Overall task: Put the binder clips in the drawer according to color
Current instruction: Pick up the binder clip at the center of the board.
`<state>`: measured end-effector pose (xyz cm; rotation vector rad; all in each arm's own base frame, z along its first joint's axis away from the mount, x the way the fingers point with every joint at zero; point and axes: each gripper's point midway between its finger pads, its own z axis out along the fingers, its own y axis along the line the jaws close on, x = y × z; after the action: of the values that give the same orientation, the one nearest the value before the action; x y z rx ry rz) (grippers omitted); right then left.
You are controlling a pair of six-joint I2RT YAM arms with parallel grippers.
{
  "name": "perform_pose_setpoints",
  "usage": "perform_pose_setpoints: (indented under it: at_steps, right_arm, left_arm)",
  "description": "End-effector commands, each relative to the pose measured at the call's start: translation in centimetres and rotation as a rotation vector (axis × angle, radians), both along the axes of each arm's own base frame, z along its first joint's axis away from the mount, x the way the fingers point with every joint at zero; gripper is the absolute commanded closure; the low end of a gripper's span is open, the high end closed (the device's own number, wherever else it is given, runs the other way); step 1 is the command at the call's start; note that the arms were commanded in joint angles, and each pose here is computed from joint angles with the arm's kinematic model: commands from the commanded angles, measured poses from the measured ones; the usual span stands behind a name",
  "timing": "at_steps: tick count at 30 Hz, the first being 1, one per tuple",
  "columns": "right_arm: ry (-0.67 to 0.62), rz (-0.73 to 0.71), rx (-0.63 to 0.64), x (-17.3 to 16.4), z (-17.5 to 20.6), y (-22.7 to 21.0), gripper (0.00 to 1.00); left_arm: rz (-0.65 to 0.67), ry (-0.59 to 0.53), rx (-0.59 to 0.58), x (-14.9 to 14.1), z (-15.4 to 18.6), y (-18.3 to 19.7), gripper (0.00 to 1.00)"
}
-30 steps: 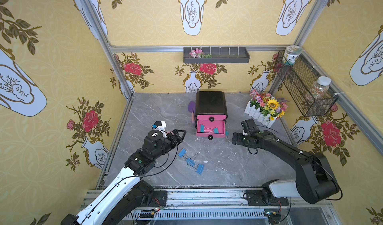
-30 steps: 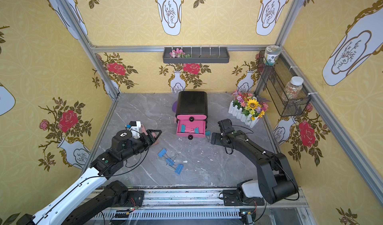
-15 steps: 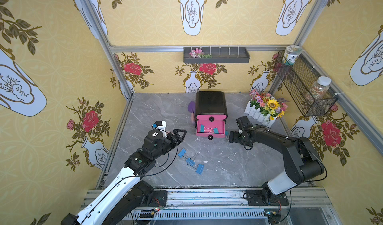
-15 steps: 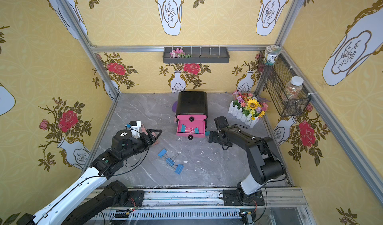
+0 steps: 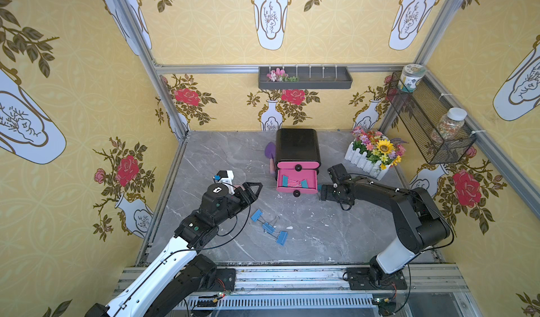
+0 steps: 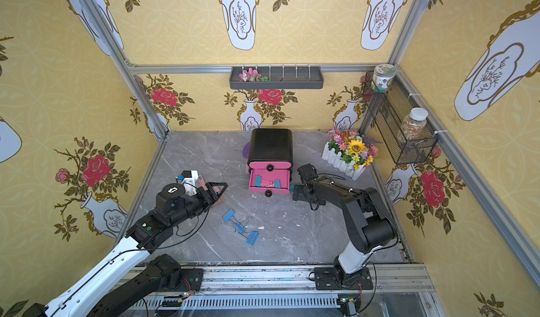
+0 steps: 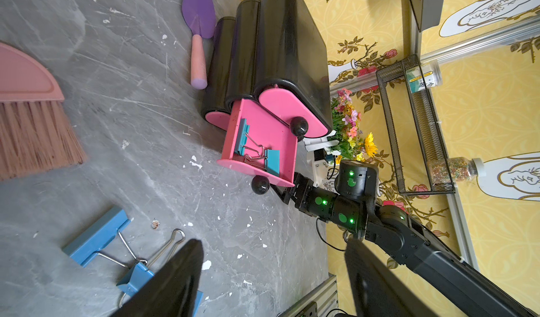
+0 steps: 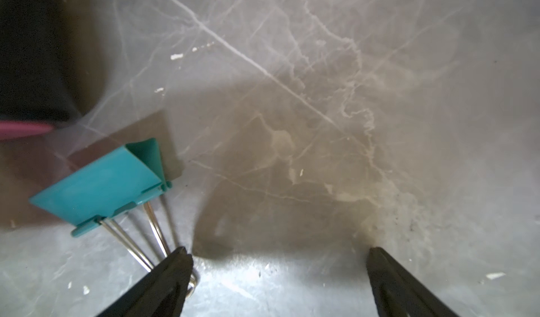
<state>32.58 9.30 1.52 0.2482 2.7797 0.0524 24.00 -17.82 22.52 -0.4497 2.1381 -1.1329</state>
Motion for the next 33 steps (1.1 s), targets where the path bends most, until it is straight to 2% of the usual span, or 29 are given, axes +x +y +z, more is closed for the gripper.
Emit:
perform_pose_setpoints:
  at_steps: [1,14,27,33]
  right_arm:
    - [0.048,-0.005,-0.015,-1.2,-0.4,0.1,0.03]
    - [0.018,-0.005,-0.044,-1.7,0.5,0.7,0.03]
    - [0.047,0.003,-0.093,-1.7,-0.6,1.3,0.03]
    - [0.055,-0.028,-0.095,-3.5,-0.2,1.3,0.03]
  left_arm:
    - [0.004,-0.016,0.0,0.2,0.2,0.0,0.18]
    - [-0.002,-0.02,-0.006,-0.1,0.2,0.1,0.18]
    - [0.003,-0.019,-0.004,-0.3,0.1,0.3,0.18]
    - [0.002,-0.022,-0.006,-0.2,0.2,0.2,0.18]
